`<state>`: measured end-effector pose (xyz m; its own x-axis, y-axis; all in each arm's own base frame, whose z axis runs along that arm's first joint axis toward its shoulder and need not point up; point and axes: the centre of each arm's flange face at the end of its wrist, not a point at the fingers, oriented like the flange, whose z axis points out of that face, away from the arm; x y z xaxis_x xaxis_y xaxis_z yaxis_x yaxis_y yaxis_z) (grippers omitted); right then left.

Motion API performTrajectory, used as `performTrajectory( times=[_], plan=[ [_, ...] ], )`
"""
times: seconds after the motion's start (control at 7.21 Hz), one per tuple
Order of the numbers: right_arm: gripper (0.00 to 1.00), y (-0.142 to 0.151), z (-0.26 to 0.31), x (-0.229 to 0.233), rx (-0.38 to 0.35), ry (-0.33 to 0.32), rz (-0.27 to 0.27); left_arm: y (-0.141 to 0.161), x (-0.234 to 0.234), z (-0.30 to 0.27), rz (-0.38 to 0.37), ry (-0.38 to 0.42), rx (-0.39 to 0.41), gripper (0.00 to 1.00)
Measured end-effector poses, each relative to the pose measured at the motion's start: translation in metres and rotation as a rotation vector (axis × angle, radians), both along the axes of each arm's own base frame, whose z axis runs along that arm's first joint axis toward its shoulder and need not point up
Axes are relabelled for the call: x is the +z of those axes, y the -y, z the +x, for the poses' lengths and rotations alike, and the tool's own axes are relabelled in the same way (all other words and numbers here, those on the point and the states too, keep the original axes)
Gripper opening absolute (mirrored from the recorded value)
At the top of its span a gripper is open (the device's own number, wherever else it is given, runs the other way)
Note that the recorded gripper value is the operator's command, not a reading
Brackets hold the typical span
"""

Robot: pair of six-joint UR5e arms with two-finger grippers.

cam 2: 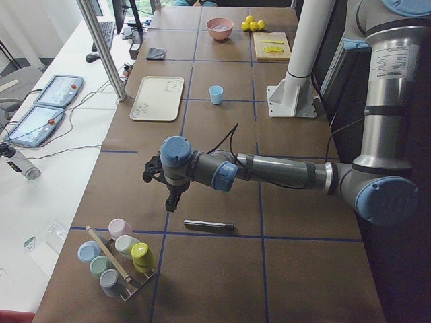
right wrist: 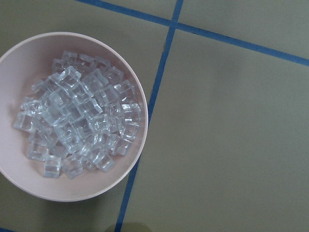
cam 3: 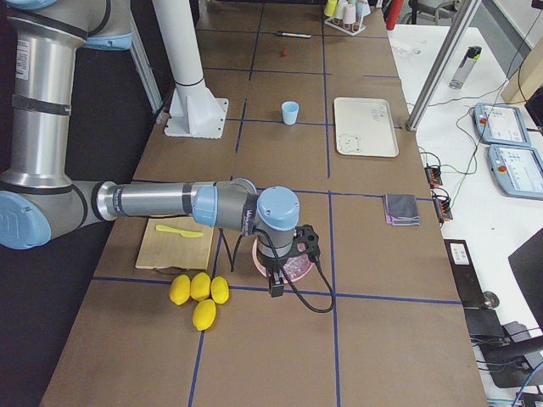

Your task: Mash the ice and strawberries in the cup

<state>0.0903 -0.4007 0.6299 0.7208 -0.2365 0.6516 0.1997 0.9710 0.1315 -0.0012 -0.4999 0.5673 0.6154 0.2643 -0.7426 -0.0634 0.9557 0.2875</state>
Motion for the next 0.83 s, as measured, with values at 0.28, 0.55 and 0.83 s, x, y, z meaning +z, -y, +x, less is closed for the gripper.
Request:
performTrajectory(
  times=[0.28,0.55,0.83],
  plan=[
    [0.99,0.001,0.0,0.0,0.013,-0.002,0.0,-0.029,-0.038,0.053,-0.1,-0.02,-0.024,1.0],
    [0.99,0.001,0.0,0.0,0.014,-0.001,0.002,-0.072,-0.071,0.118,-0.18,0.013,-0.044,1.0],
    [0.99,0.001,0.0,0.0,0.015,-0.001,0.002,-0.105,-0.068,0.167,-0.185,0.038,-0.069,1.0]
  ],
)
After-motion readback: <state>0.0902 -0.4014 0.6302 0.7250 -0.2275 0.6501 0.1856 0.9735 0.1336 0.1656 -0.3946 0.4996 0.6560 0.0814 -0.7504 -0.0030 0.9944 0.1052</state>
